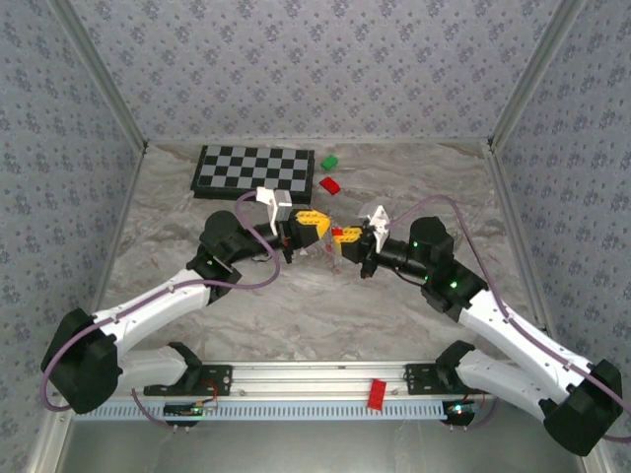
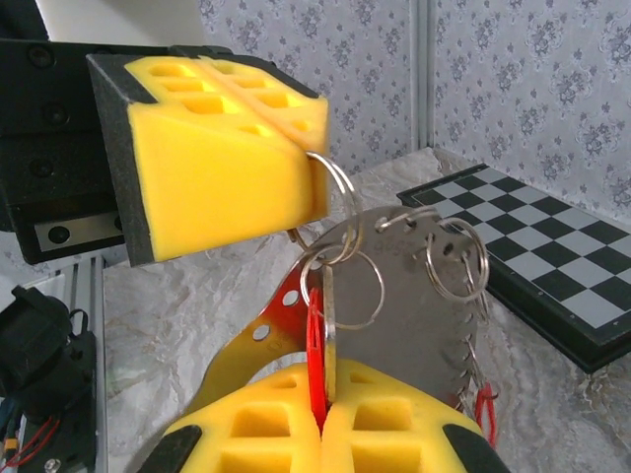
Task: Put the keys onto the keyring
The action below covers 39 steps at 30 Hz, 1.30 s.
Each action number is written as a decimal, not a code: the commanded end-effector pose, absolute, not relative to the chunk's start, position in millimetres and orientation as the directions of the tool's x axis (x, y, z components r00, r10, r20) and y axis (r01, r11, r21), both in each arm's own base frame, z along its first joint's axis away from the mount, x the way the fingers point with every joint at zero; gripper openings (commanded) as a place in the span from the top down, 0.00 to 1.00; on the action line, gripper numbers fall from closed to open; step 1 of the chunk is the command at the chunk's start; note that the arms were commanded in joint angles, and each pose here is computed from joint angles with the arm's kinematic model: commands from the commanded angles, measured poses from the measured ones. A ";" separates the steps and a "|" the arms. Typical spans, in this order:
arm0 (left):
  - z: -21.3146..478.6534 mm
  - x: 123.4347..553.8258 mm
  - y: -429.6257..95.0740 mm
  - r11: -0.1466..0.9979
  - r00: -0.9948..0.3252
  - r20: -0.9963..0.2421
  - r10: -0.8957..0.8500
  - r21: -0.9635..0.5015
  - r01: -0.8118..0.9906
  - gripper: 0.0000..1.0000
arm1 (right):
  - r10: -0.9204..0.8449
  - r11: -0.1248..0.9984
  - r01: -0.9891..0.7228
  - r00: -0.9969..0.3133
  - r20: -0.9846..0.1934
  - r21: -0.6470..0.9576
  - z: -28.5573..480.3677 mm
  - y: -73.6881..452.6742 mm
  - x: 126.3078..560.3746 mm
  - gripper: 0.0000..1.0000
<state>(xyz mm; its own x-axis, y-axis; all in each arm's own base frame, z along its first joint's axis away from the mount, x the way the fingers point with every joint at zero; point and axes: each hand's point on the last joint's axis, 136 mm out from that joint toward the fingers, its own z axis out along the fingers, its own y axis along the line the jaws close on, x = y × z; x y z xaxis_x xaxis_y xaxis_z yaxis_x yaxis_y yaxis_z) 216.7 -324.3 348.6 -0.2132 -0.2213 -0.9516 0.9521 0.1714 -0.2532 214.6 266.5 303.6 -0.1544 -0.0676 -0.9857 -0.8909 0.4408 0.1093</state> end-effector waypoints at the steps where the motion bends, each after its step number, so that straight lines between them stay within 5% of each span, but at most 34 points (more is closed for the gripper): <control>1: 366.2 213.2 -327.2 0.139 -0.173 -0.954 -0.246 -0.211 0.967 1.00 | -0.067 0.441 -0.896 -0.091 -0.994 0.052 322.5 267.0 213.4 1.00; 39: 339.5 221.0 -330.6 0.146 -0.222 -0.963 -0.154 -0.244 0.959 1.00 | -0.080 0.493 -0.870 -0.068 -0.994 0.020 344.9 248.4 224.3 1.00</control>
<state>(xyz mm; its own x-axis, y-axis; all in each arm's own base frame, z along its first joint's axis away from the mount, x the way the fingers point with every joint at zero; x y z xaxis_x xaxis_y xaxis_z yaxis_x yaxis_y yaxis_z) 218.3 -329.4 327.5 -0.2584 -0.1486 -0.9545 0.9480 0.1508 -0.2802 225.3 249.0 315.9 -0.1375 -0.1014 -0.9853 -0.8610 0.5040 0.0683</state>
